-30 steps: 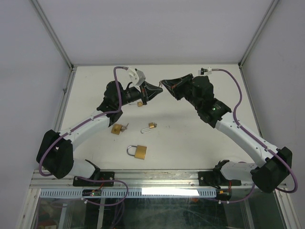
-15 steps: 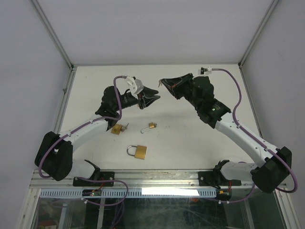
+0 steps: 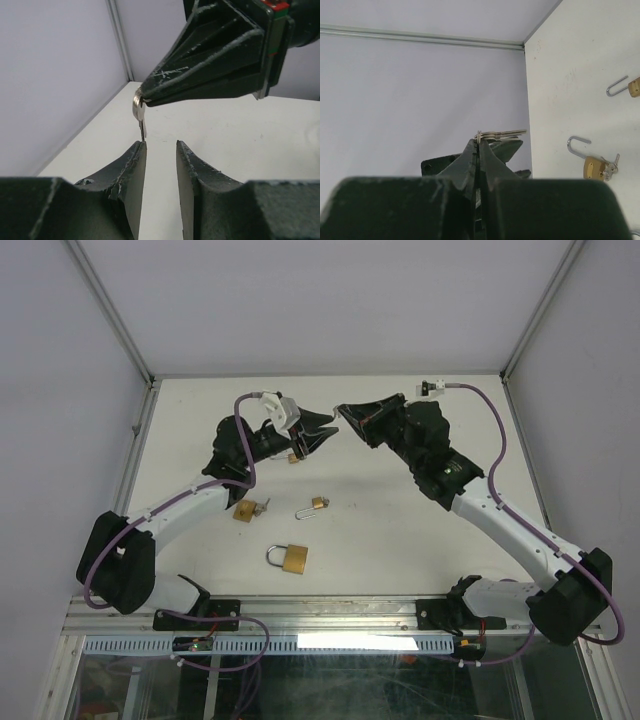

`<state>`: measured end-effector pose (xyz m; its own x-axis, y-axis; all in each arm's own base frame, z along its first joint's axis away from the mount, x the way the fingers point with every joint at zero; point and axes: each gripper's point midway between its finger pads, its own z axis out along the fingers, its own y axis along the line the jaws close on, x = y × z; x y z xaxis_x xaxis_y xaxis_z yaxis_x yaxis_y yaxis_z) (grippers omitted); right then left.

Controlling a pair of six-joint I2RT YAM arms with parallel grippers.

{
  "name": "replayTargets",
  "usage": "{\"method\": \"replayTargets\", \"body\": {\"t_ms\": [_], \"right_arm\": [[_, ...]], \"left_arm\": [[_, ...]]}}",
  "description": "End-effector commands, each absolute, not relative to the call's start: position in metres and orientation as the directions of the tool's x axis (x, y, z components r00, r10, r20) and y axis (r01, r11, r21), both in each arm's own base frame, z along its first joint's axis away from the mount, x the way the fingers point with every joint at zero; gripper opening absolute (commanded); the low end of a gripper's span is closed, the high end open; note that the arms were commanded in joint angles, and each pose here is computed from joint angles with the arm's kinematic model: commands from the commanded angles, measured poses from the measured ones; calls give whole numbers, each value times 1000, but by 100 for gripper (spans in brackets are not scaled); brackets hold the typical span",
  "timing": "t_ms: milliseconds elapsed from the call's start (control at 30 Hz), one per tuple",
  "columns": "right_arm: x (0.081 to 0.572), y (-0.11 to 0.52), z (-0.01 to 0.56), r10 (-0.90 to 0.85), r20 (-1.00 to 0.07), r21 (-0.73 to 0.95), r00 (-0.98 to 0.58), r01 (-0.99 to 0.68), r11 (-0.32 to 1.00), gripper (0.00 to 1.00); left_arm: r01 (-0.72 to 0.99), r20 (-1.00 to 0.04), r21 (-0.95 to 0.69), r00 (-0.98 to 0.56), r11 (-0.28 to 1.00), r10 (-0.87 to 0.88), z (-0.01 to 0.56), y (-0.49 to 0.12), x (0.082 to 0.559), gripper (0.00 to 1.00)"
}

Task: Unlock with the key

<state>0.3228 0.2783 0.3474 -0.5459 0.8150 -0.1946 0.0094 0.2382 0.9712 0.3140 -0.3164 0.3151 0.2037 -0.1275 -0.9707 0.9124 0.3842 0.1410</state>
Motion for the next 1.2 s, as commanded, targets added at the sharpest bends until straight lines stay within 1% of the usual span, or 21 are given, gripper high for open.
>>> {"method": "replayTargets", "body": {"t_ms": [0,133,267,367,400,500,567,700,867,933,1167], "right_arm": [[315,274,383,825,-204,979,-527,-91,184,0],[316,274,384,827,-203,979,-524,-92,182,0],[315,273,384,830,-202,979,-520,-94,179,0],[315,273,385,829,-203,979,-522,-98,178,0],[315,274,385,828,-203,979,-523,-97,179,0],[315,273,385,829,-203,979,-521,-99,178,0],[315,273,385,829,-203,979,-522,-99,178,0],[314,272,383,828,-203,979,-522,-96,180,0],[315,273,382,828,-203,979,-522,-97,179,0],[314,272,382,829,-203,979,-521,-97,179,0],[316,273,383,829,-203,979,-521,-103,175,0]], "left_arm": [[877,-944,177,280,447,-176,351,-314,333,31],[892,-938,200,293,405,-183,354,-318,325,31],[903,-940,200,286,381,-184,352,-320,321,27],[893,-945,168,266,417,-189,353,-318,328,27],[891,-958,143,234,430,-166,340,-320,337,27],[868,-962,155,242,472,-128,330,-315,347,27],[866,-963,154,239,476,-123,329,-313,350,27],[900,-954,177,256,399,-155,337,-323,335,29],[908,-949,182,263,377,-176,343,-326,329,31],[911,-948,187,266,368,-176,345,-325,326,29],[944,-957,139,206,301,-204,349,-332,308,22]]}}
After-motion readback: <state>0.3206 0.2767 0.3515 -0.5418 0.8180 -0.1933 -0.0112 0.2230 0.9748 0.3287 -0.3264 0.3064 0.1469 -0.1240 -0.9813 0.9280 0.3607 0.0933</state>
